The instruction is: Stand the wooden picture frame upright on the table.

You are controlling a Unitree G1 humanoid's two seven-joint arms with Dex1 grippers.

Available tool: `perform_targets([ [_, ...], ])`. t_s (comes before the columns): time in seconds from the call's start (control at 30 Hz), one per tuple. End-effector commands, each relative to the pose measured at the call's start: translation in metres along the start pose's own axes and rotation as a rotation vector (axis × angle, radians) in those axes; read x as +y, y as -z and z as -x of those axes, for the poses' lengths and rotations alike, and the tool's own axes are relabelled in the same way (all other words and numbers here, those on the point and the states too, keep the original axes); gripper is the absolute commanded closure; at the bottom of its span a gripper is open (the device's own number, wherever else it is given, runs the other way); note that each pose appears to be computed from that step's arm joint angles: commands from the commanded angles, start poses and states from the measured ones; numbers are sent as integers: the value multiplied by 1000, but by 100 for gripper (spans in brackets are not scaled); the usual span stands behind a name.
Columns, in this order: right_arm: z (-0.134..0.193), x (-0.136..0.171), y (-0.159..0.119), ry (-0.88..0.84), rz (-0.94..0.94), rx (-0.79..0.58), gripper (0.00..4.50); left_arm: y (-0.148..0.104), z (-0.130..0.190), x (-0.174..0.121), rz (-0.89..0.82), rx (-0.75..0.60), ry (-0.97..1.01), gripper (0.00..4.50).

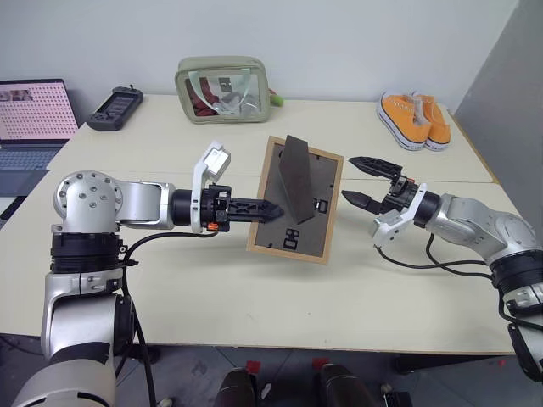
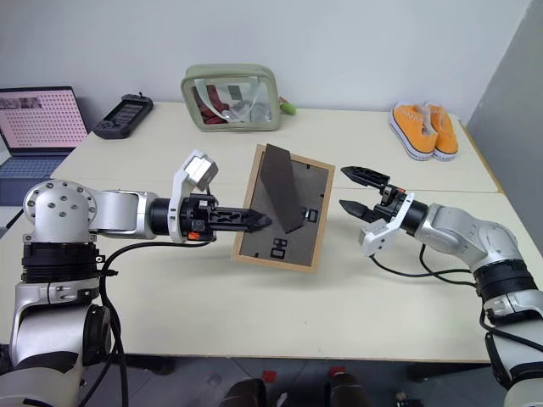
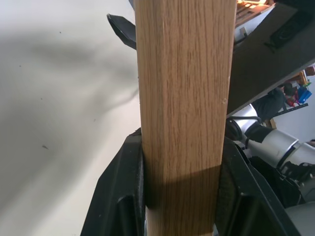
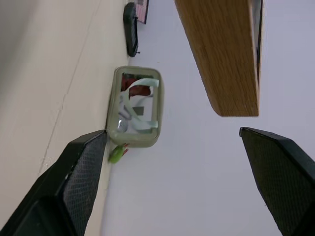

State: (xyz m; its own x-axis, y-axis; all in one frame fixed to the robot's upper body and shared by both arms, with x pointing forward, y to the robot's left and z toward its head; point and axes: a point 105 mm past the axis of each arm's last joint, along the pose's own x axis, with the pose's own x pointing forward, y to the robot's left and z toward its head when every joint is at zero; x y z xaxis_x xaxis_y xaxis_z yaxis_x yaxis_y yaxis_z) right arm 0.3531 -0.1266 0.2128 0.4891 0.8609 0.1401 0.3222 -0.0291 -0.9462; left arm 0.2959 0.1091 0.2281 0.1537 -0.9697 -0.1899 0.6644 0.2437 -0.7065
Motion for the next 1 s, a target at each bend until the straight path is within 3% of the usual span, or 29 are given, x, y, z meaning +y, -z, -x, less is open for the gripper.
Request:
perform_targets([
  [0.03,-5,-25,2,134,109,-27,4,-6,1,-12,-10,-21,36,321],
  [0.57,-37,-24,-22,231,172,-138,4,-3,-12,-26,3,-7,74,321],
  [1.0,-35,-23,-20,229,184,-146,301,-3,-13,-25,28,-36,46,321],
])
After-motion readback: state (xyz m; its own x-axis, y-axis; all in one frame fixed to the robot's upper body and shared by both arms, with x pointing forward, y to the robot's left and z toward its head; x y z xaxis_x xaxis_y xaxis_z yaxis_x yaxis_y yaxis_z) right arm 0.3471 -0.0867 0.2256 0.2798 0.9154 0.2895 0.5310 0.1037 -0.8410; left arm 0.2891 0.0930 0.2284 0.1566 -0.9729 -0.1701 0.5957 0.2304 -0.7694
